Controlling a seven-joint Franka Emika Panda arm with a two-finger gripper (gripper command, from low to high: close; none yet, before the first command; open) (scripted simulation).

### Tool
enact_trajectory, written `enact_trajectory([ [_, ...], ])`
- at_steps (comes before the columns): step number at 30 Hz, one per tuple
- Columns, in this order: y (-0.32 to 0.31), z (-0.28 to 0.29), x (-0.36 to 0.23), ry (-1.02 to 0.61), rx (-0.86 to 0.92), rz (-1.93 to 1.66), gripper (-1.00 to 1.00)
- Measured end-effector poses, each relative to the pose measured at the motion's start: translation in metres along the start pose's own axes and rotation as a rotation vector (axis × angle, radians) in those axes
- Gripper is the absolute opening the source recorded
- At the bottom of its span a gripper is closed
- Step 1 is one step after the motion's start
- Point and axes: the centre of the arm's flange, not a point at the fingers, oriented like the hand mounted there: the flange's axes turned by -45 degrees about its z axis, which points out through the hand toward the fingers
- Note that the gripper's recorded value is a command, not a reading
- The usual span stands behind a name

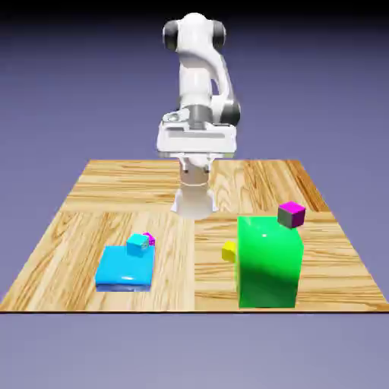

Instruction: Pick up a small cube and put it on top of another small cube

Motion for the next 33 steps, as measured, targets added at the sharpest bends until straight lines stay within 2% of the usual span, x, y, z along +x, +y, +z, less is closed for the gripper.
enact_trajectory([
  [9, -0.096, 0.048, -0.045, -0.269, 0.146, 0.075, 0.00],
  [16, -0.159, 0.075, -0.103, -0.495, 0.144, 0.129, 0.00],
  [21, -0.169, 0.103, -0.167, -0.660, 0.034, 0.257, 0.00],
  [26, -0.130, 0.131, -0.236, -0.764, -0.160, 0.494, 0.00],
  [27, -0.107, 0.136, -0.244, -0.762, -0.199, 0.575, 0.00],
  [33, -0.113, 0.151, -0.251, -0.760, -0.183, 0.557, 0.00],
])
